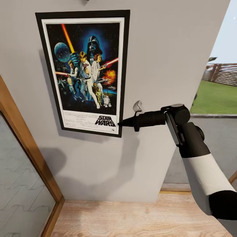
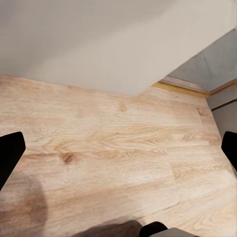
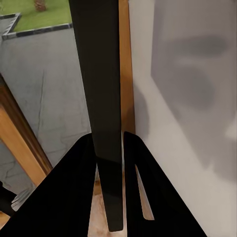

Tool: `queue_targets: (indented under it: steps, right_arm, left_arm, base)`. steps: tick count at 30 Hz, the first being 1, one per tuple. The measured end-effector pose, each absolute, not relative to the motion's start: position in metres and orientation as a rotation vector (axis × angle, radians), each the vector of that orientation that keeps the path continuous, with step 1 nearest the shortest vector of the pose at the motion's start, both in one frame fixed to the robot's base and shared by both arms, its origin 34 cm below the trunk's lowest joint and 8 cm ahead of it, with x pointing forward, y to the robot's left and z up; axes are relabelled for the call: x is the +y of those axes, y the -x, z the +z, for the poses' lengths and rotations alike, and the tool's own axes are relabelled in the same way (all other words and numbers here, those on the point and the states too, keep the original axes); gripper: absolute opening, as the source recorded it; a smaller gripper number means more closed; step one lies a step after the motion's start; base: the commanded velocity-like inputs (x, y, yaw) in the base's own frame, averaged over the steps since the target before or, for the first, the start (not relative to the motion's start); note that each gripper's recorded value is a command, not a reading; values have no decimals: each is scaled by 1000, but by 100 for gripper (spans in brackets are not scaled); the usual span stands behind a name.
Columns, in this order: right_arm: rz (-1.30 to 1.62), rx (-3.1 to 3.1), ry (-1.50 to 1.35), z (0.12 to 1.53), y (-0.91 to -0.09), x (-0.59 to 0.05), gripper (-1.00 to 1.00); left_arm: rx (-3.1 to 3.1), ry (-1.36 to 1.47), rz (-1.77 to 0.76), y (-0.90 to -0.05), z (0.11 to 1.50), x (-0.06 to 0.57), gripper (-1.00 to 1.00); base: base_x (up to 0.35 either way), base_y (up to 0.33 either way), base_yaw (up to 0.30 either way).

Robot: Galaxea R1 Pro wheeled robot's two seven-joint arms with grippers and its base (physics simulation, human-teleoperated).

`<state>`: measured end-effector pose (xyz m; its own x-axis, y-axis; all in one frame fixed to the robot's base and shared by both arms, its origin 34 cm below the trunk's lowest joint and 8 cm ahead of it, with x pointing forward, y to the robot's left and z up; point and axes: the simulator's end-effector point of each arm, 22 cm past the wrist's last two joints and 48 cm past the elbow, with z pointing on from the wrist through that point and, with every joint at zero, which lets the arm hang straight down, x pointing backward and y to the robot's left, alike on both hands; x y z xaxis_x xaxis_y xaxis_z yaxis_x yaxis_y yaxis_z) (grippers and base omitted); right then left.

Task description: Pick up the poster from the kitchen countertop and hang it on one of the wall nails in the kitchen.

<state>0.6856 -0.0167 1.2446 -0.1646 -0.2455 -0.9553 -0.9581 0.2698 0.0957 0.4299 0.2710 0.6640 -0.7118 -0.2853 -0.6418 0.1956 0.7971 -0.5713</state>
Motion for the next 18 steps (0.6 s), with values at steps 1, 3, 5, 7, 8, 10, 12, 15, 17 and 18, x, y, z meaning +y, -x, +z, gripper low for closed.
queue_targets:
  steps: [1, 3, 5, 7, 8, 10, 12, 15, 17, 18]
  right_arm:
    - [968, 1615, 1134, 1246, -685, -17, -100]
    - [968, 1615, 1134, 1248, -685, -17, -100]
    - [968, 1616, 1134, 1251, -685, -17, -100]
    - [968, 1616, 1134, 1253, -684, -17, -100]
    - [968, 1616, 1134, 1254, -684, -17, -100]
    - [968, 1616, 1134, 1257, -684, -17, -100]
    - [968, 1616, 1134, 1259, -683, -17, -100]
    - [968, 1616, 1134, 1263, -683, -17, -100]
    - [969, 1615, 1134, 1265, -682, -17, -100]
    - [969, 1615, 1135, 1266, -682, -17, -100]
  left_arm:
    - [2220, 66, -811, -430, 665, 271, 100]
    - [2220, 66, -811, -429, 668, 271, 100]
    - [2221, 66, -811, -429, 670, 271, 100]
    - [2221, 66, -811, -428, 673, 271, 100]
    - [2221, 66, -811, -428, 674, 271, 100]
    - [2220, 66, -811, -428, 676, 271, 100]
    - [2221, 66, -811, -427, 679, 271, 100]
    - [2221, 67, -811, -427, 682, 271, 100]
    - [2221, 66, -811, -426, 684, 271, 100]
    - [2221, 66, -811, -426, 685, 271, 100]
  base:
    - [0, 0, 0]
    - [0, 0, 0]
    - [0, 0, 0]
    - [0, 0, 0]
    - [0, 0, 0]
    - [0, 0, 0]
    - [0, 0, 0]
    - [0, 0, 0]
    - [0, 0, 0]
    - [0, 0, 0]
